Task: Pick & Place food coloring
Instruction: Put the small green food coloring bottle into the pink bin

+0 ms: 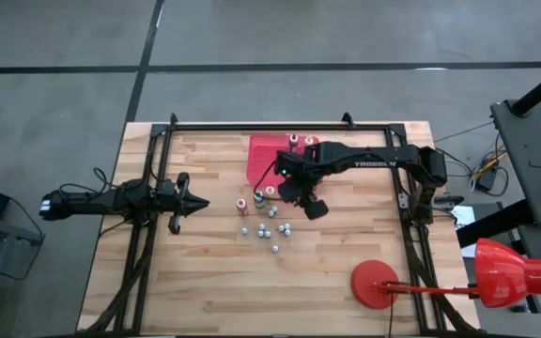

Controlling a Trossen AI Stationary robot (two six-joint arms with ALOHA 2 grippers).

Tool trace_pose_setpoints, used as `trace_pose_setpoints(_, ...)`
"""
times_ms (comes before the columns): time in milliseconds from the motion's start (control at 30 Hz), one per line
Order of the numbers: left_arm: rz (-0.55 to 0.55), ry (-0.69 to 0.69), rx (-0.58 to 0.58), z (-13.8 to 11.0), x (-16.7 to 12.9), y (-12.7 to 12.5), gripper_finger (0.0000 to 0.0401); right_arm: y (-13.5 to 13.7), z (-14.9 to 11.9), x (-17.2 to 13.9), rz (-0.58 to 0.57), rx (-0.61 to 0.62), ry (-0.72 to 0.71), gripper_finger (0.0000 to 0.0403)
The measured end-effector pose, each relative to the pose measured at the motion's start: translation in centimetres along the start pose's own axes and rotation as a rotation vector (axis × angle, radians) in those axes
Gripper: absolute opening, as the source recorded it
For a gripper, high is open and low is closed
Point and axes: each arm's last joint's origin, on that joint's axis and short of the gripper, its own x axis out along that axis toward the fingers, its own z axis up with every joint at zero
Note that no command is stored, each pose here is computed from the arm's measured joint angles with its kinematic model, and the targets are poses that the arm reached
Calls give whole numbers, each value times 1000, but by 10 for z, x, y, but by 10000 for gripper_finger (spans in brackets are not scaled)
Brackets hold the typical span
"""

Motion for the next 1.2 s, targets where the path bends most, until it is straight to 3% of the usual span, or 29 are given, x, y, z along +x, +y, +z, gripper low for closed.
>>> trace_pose_setpoints(433,0,0,0,0,0,0,0,41,20,12,48,-79,10,113)
trace_pose_setpoints(733,0,0,0,0,0,0,0,64,29,24,64,-119,-3,125)
trace_pose_setpoints(1200,0,0,0,0,0,0,0,75,36,33,59,-135,-27,135)
